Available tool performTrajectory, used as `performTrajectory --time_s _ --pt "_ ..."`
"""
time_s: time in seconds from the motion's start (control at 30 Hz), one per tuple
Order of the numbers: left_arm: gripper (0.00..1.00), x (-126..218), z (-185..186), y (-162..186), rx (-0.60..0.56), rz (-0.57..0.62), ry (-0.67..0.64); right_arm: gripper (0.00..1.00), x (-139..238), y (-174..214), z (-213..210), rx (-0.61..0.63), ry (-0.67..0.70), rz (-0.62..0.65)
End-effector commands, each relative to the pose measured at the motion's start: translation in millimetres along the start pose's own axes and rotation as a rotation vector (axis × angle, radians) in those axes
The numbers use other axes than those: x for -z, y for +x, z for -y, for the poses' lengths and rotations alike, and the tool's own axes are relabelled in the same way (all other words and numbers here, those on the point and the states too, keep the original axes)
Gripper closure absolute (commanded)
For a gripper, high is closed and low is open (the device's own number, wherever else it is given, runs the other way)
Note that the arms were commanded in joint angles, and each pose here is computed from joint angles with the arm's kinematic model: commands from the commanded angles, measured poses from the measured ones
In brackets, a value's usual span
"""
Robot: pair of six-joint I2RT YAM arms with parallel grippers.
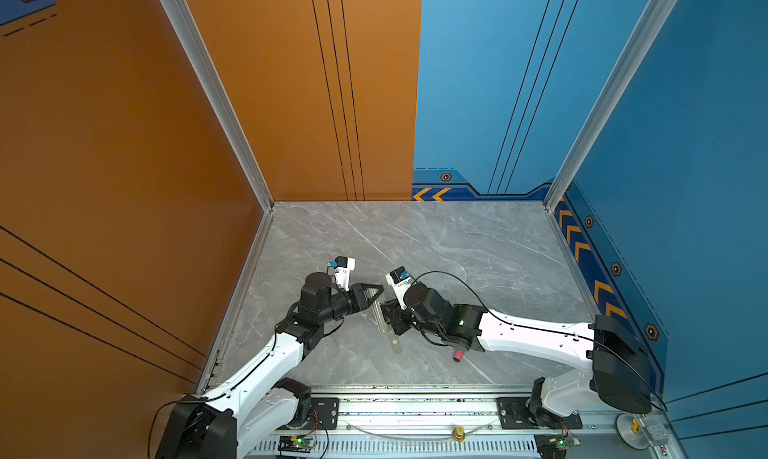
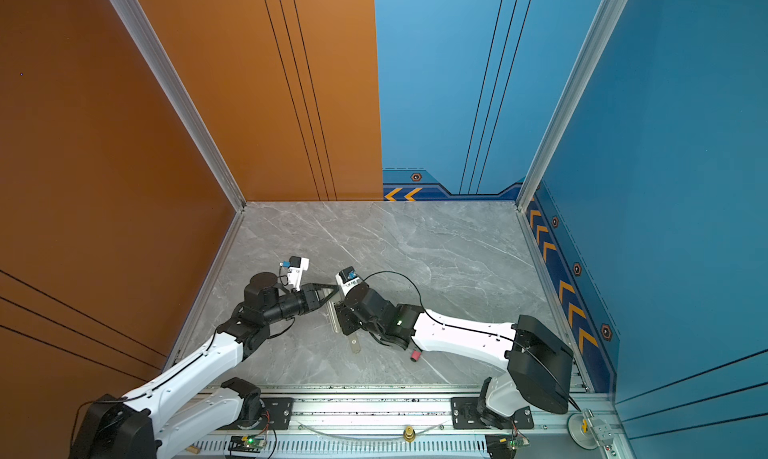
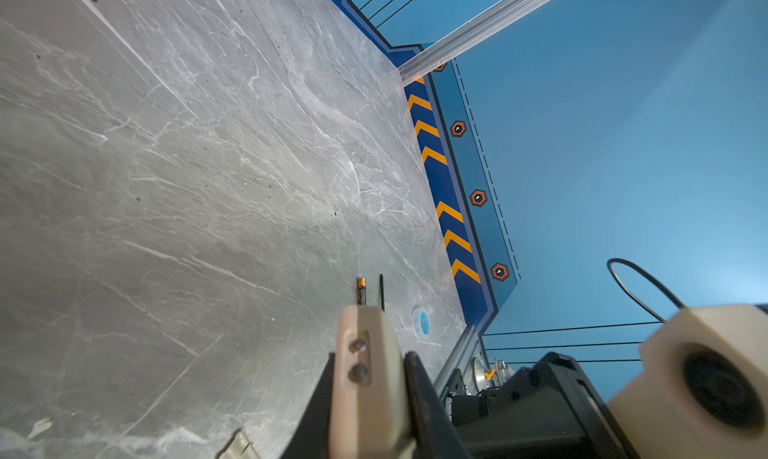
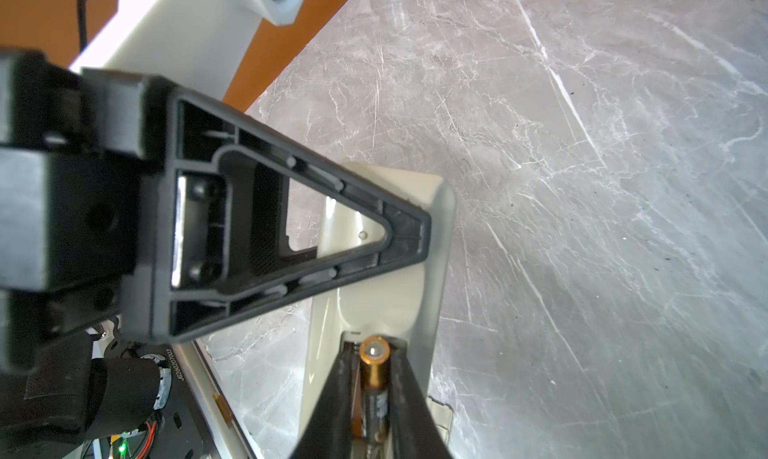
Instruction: Load the batteries into the remote control
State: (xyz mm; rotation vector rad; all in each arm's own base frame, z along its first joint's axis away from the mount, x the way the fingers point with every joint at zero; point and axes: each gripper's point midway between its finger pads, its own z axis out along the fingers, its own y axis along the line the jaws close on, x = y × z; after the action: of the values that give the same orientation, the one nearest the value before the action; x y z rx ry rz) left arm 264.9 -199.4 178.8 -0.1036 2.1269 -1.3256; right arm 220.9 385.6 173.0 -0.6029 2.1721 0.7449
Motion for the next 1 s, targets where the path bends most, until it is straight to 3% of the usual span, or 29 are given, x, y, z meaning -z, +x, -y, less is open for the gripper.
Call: performTrajectory --time_s 0.0,0.5,0.7,0.97 --pt "1.0 4.7 24.3 -12.1 -0.043 0.029 0.069 0.76 -2.5 3.9 4.8 0.02 0.033 -0.023" --pt "1.0 5.6 24.8 -10.0 -0.047 0.02 0.076 0.54 8.3 -3.8 -16.6 0.117 -0.001 -0.009" --pt "1.0 4.9 24.5 -7.7 -0.047 0.007 0.081 0.37 26.3 -14.6 -26.4 0.18 -0.025 0.022" --pt "1.0 6.1 27.2 -5.4 -0.059 -0.012 0.086 0.35 54.6 -26.5 -32.5 0.273 -0.06 0.053"
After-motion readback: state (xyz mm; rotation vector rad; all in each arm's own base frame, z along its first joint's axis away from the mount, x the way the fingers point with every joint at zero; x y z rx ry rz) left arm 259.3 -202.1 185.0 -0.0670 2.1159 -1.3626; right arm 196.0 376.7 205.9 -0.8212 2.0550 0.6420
